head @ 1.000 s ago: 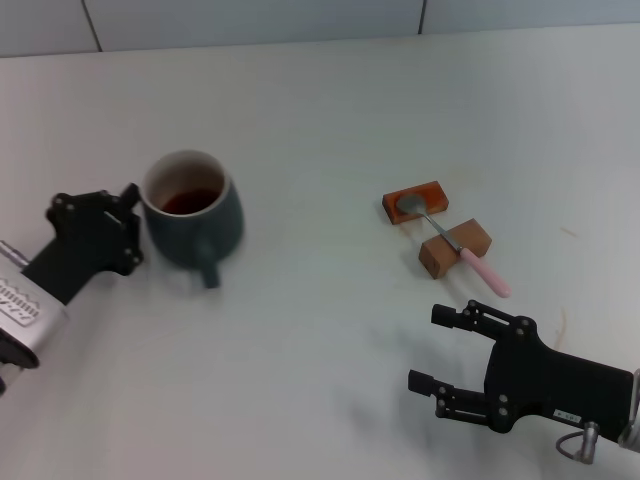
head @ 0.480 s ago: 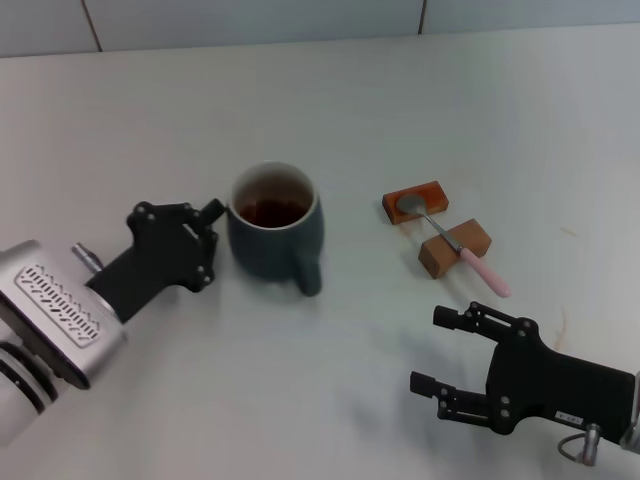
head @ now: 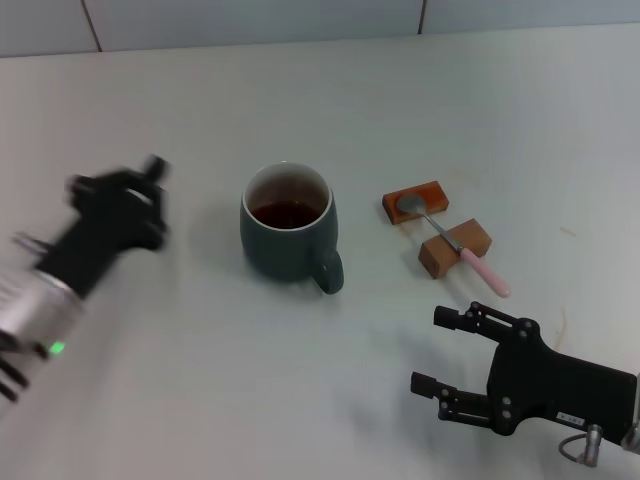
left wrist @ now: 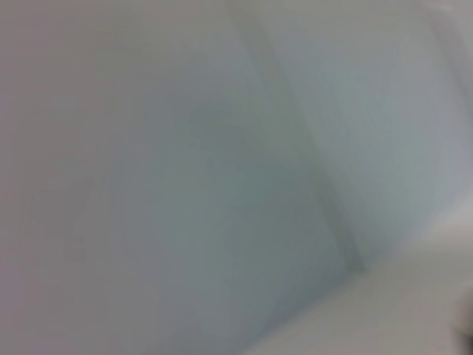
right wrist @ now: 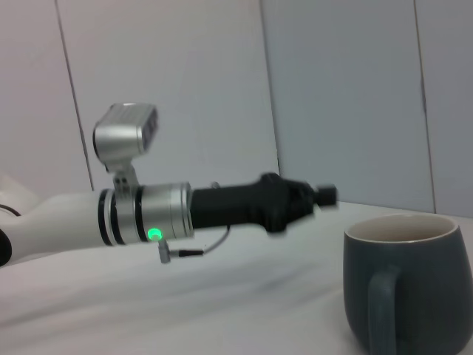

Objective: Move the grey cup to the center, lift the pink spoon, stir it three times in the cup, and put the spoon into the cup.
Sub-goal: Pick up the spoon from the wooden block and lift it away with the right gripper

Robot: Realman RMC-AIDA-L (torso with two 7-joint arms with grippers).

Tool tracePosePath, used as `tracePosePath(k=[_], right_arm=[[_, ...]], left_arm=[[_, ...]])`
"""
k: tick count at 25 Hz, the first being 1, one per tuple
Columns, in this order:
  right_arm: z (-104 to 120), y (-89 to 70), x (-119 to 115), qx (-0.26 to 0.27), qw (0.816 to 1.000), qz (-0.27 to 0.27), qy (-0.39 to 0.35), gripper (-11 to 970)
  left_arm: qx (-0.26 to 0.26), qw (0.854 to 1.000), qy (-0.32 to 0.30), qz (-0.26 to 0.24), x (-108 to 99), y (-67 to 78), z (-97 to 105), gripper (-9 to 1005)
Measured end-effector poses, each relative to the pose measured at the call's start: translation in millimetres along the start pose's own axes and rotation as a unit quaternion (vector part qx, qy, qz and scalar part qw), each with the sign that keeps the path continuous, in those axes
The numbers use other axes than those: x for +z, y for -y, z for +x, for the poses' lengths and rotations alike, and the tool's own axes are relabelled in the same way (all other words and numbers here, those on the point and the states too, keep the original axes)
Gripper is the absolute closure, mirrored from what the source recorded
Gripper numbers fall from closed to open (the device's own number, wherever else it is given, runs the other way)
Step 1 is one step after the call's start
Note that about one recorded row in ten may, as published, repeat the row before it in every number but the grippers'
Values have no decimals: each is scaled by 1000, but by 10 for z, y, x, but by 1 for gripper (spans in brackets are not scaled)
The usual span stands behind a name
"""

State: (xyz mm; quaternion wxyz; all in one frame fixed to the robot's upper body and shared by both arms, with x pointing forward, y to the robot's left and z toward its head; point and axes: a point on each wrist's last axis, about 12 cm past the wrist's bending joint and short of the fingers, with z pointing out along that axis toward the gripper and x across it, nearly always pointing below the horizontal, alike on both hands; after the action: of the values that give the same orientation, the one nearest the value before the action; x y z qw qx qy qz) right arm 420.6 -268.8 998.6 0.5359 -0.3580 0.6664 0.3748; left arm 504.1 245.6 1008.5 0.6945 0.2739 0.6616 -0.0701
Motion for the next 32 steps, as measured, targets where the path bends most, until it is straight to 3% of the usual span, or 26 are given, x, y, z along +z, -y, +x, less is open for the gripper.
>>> tracePosePath(k=[4, 7, 10, 19, 31, 32], right_arm=[[-2, 4, -3, 0, 1000, 2, 1, 158], [-6, 14, -10, 1, 1000, 5, 2, 158], [-8, 20, -14, 1, 1000, 6, 2, 158], [-23, 47, -19, -2, 1000, 11, 4, 159], [-32, 57, -9, -4, 1000, 9, 4, 159], [-32, 57, -9, -4, 1000, 9, 4, 159]], left_arm=[[-133, 989, 43, -47, -208, -263, -21, 985], [-226, 971, 77, -27, -420, -397, -50, 984], [-245, 966, 83, 3, -507, -383, -67, 984], [-219, 953, 62, 199, -787, -99, -112, 982], [-187, 957, 17, 222, -998, 88, 26, 980], [-183, 958, 12, 220, -1005, 99, 42, 935]])
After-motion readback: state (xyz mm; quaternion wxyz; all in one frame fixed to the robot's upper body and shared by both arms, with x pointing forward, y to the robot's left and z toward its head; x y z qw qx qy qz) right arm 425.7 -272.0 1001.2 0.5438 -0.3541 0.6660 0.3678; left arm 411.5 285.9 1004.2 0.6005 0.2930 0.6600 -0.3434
